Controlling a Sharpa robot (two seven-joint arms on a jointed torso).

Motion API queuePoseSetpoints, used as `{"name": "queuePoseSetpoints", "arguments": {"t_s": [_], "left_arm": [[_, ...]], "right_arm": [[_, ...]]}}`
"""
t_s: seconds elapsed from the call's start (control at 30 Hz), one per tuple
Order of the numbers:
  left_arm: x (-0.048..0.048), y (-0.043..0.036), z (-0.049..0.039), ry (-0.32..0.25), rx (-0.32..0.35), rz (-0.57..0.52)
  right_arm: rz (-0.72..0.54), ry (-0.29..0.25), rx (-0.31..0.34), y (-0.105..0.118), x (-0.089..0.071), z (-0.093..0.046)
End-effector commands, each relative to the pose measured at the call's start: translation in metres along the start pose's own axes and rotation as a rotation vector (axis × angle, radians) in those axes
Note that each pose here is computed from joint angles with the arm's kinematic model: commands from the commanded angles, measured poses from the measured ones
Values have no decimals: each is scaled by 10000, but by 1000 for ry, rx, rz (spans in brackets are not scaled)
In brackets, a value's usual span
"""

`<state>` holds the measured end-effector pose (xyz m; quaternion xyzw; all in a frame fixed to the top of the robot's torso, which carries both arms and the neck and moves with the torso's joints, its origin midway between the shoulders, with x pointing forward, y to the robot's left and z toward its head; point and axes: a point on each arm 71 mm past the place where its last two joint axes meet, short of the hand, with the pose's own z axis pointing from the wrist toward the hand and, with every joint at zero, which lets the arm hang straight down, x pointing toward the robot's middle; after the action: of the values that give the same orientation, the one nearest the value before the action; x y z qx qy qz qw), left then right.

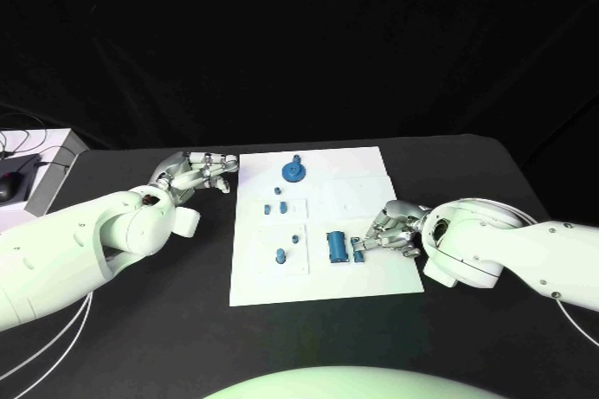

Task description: Assemble the parts on the task board

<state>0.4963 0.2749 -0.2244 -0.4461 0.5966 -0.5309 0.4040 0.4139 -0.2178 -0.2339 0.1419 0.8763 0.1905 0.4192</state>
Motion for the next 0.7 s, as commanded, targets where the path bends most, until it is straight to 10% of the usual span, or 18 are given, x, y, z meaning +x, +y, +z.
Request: {"name": "queuePoseSetpoints", "arguments": {"t_s": [0.03, 0.7], "left_arm": [[15, -4, 2, 10, 3, -7], [15, -3, 4, 10, 3, -7]], "right_arm": [[-2, 29, -40, 10, 27, -25], [-33, 53, -39, -86, 102, -96]]}}
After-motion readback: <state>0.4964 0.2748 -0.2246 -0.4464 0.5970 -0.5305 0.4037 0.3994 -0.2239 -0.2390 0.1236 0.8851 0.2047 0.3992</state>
